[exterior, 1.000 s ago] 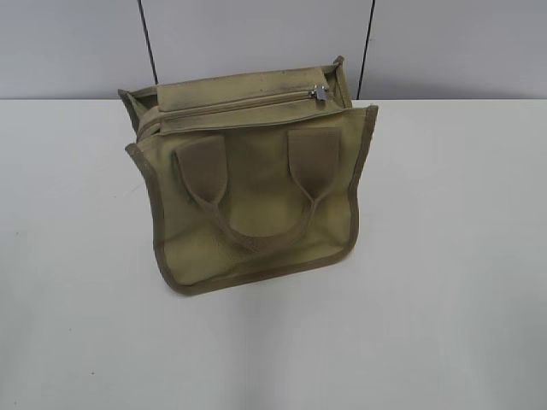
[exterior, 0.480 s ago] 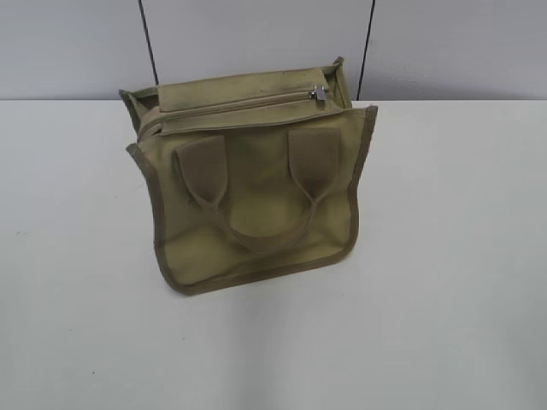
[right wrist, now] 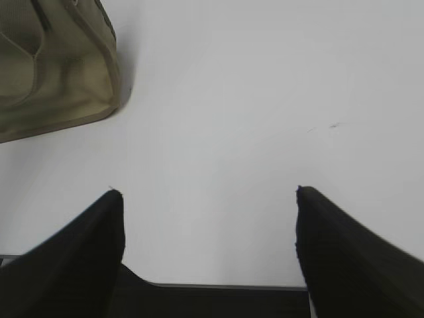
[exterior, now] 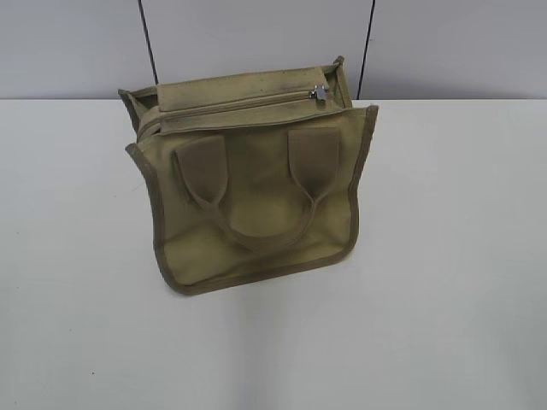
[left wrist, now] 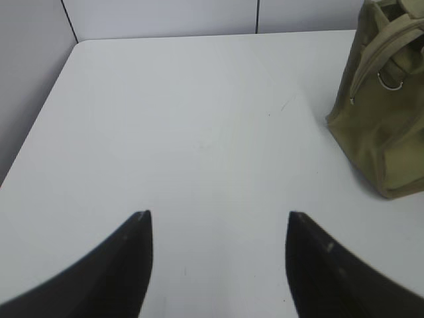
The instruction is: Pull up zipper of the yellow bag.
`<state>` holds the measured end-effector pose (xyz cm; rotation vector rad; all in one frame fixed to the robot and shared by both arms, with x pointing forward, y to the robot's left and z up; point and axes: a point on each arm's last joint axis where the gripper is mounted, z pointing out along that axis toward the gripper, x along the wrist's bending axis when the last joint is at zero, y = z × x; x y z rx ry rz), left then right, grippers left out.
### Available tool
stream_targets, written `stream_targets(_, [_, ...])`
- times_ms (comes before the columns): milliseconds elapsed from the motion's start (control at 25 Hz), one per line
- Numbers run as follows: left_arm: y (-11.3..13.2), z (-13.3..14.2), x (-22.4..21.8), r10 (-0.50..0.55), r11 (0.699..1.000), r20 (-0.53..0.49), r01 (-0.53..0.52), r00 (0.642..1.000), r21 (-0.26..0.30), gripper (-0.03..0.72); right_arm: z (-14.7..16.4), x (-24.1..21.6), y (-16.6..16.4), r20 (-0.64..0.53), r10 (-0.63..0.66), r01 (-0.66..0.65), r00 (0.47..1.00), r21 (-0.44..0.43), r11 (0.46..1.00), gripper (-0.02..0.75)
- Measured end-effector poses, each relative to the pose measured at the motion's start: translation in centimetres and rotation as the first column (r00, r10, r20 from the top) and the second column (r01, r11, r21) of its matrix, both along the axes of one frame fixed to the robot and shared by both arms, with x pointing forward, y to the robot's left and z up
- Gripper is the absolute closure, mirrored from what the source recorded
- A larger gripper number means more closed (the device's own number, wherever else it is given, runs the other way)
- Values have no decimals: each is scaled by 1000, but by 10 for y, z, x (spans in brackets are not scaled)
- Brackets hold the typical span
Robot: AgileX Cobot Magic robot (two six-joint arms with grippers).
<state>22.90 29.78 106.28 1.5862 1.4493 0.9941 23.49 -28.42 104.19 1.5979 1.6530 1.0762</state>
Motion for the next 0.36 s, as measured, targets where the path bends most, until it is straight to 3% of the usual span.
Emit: stream_targets(360, [0, 0, 0, -1, 1000, 0, 1, 1000, 0, 214, 0, 0, 0, 2, 0, 0, 1000, 1, 1000, 155])
